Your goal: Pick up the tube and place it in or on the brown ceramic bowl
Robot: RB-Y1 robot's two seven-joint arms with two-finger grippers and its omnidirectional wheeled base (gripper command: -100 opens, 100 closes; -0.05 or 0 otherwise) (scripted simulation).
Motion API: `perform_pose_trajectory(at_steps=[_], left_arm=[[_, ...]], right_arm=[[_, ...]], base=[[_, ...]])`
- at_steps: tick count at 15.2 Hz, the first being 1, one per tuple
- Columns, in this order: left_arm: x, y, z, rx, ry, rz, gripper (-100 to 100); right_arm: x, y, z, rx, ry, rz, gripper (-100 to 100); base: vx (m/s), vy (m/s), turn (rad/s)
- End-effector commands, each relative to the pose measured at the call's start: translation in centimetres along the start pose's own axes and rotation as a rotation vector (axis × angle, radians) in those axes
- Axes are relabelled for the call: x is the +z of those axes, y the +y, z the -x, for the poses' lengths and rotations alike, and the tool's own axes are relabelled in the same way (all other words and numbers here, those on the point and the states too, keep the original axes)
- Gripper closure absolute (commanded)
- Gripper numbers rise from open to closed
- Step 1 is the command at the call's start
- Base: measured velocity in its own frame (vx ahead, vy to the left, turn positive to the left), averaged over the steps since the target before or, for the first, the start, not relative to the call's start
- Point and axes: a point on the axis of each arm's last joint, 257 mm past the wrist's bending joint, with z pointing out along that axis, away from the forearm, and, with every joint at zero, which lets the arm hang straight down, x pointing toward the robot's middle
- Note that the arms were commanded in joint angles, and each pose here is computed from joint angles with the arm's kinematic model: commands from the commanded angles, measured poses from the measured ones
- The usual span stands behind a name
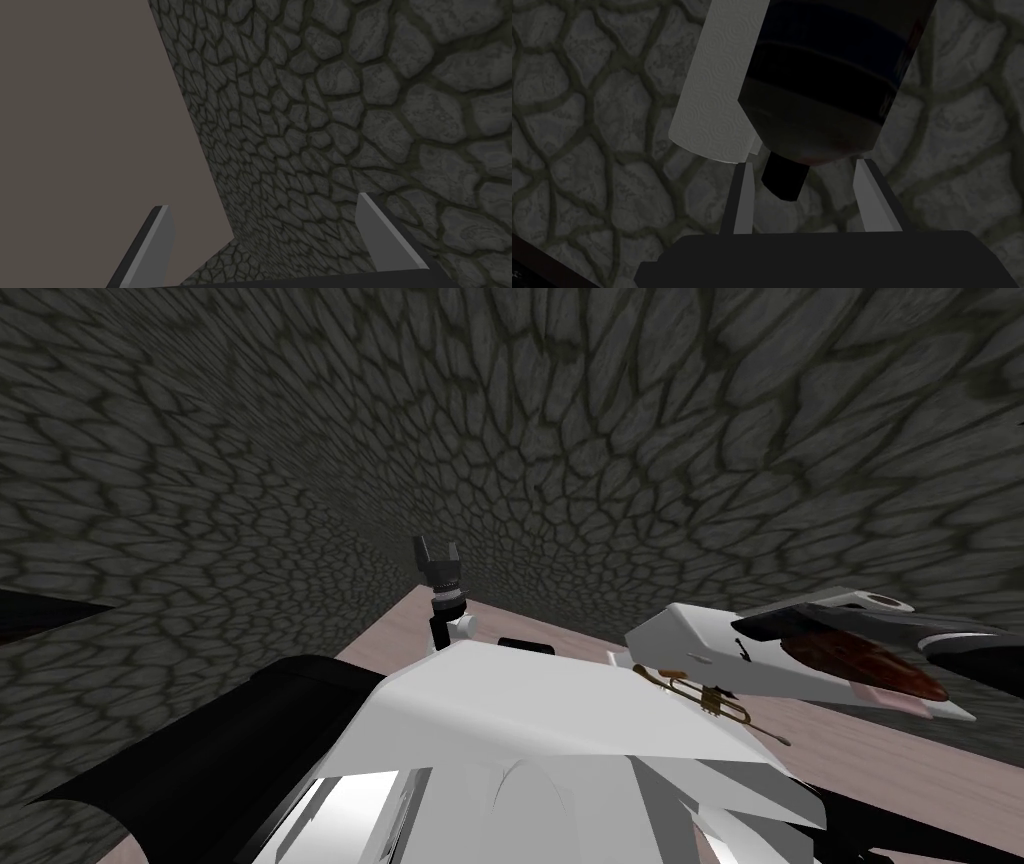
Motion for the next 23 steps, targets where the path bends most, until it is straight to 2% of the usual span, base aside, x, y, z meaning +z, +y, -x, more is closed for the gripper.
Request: perform_pose_trajectory(at_steps=[1,9,11,14,19,21,23], left_arm=[[0.0,0.0,0.0,0.0,0.0,0.0,0],[0.0,0.0,0.0,0.0,0.0,0.0,0],[0.0,0.0,0.0,0.0,0.0,0.0,0],[0.0,0.0,0.0,0.0,0.0,0.0,0],[0.0,0.0,0.0,0.0,0.0,0.0,0],[0.0,0.0,0.0,0.0,0.0,0.0,0],[0.0,0.0,0.0,0.0,0.0,0.0,0]], right_arm=[[-0.6,-0.7,1.4,-0.006,-0.006,0.01,100],[-2.2,-2.6,4.6,-0.012,-0.015,0.028,100],[-3.0,-3.3,6.2,-0.02,-0.017,0.037,100],[-3.2,-3.5,6.6,-0.021,-0.017,0.039,100],[-5.0,-4.7,9.7,-0.025,-0.016,0.058,100],[-5.0,-4.7,9.7,-0.025,-0.016,0.058,100],[-5.9,-5.2,11.1,-0.027,-0.013,0.067,100]], base=[[0.015,-0.071,-0.052],[0.011,-0.076,-0.047],[0.011,-0.073,-0.057],[0.011,-0.049,-0.022],[0.014,-0.075,-0.06],[0.018,-0.088,-0.035],[0.016,-0.06,-0.045]])
